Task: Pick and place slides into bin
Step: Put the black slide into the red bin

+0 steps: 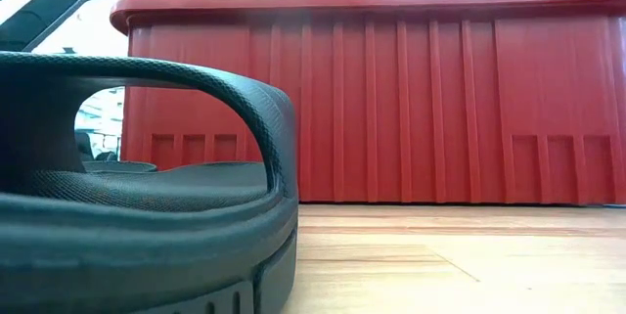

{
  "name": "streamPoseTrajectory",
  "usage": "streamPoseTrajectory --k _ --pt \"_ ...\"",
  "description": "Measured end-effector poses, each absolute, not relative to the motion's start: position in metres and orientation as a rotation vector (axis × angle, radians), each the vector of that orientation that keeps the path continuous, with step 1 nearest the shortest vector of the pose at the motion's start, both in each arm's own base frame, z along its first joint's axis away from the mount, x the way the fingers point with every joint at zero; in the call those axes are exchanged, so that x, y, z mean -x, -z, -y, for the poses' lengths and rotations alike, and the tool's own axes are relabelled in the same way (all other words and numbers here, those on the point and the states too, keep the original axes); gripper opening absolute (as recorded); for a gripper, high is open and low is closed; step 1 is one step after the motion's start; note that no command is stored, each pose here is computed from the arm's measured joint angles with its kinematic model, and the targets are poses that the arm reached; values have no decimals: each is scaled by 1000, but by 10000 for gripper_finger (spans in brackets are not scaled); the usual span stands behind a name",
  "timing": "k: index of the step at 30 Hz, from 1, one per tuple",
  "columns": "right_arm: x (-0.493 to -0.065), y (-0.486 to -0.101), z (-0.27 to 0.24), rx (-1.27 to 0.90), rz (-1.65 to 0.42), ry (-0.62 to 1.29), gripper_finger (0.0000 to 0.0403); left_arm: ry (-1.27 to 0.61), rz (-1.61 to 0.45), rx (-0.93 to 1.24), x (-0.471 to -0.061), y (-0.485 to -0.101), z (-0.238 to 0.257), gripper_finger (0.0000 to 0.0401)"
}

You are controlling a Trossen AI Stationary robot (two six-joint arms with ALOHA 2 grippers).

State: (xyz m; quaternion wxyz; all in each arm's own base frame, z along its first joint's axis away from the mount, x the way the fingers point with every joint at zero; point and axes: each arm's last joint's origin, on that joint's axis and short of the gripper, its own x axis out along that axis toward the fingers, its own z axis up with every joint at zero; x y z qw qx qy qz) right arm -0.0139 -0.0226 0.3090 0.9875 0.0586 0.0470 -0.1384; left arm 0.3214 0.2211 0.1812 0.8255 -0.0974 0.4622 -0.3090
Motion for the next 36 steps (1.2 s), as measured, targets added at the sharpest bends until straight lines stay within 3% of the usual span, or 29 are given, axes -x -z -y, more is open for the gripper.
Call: streamPoseTrajectory --k 7,19,36 --pt "14 -309 24 -134 -88 322 0 659 -1014 235 -332 -168 -214 0" --pt "14 -309 24 -135 -87 322 0 612 -1028 53 -355 -178 -209 0" --pt "14 -309 24 -187 -78 324 0 596 -967 343 -351 -155 -226 0"
